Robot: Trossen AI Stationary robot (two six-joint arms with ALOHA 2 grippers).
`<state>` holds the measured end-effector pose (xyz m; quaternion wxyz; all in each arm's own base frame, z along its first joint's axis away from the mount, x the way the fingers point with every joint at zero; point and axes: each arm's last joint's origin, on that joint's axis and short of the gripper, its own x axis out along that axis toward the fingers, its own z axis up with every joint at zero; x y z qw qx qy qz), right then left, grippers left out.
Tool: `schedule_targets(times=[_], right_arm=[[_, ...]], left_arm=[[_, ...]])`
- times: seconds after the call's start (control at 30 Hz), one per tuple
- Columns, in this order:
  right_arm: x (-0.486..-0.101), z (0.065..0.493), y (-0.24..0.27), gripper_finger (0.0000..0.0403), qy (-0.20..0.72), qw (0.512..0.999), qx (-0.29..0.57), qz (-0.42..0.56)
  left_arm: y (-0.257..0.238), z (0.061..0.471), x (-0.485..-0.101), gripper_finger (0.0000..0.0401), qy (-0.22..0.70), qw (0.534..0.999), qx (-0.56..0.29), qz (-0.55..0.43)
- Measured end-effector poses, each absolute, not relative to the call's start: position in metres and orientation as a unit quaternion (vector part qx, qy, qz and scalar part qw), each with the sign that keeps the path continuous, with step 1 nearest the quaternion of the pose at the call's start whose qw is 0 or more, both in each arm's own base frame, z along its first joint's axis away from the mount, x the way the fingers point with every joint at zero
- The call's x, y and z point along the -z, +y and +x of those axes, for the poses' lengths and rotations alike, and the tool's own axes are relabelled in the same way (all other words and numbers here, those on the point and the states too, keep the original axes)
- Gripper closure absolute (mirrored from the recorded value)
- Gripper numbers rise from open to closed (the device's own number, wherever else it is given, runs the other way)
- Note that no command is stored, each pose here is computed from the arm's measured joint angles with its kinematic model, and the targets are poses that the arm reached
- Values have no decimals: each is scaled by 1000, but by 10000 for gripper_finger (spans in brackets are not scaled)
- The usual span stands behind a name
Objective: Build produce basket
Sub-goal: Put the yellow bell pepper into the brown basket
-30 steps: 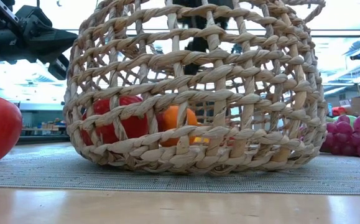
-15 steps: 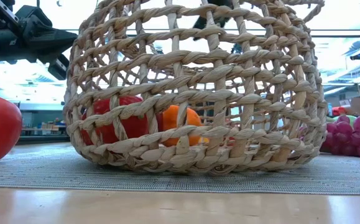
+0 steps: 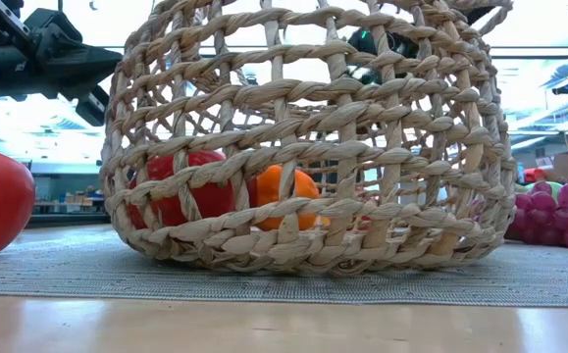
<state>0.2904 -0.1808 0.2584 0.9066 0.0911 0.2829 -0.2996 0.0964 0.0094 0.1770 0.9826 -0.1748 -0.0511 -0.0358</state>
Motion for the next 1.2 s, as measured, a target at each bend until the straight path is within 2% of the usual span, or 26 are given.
schedule_targets(times=[0.2, 0.6, 0.83, 1.2], right_arm=[[-222, 313, -199, 19, 324, 890, 297, 117], [-201, 345, -220, 4, 379, 862, 308, 135], [-176, 347, -222, 4, 414, 837, 318, 164], [-158, 341, -223, 6, 464, 806, 320, 182]], left_arm=[[9, 96, -177, 370, -51, 983, 36, -175], [9, 96, -177, 372, -51, 983, 36, -175], [9, 96, -177, 368, -51, 983, 36, -175], [9, 96, -177, 373, -51, 983, 36, -175]])
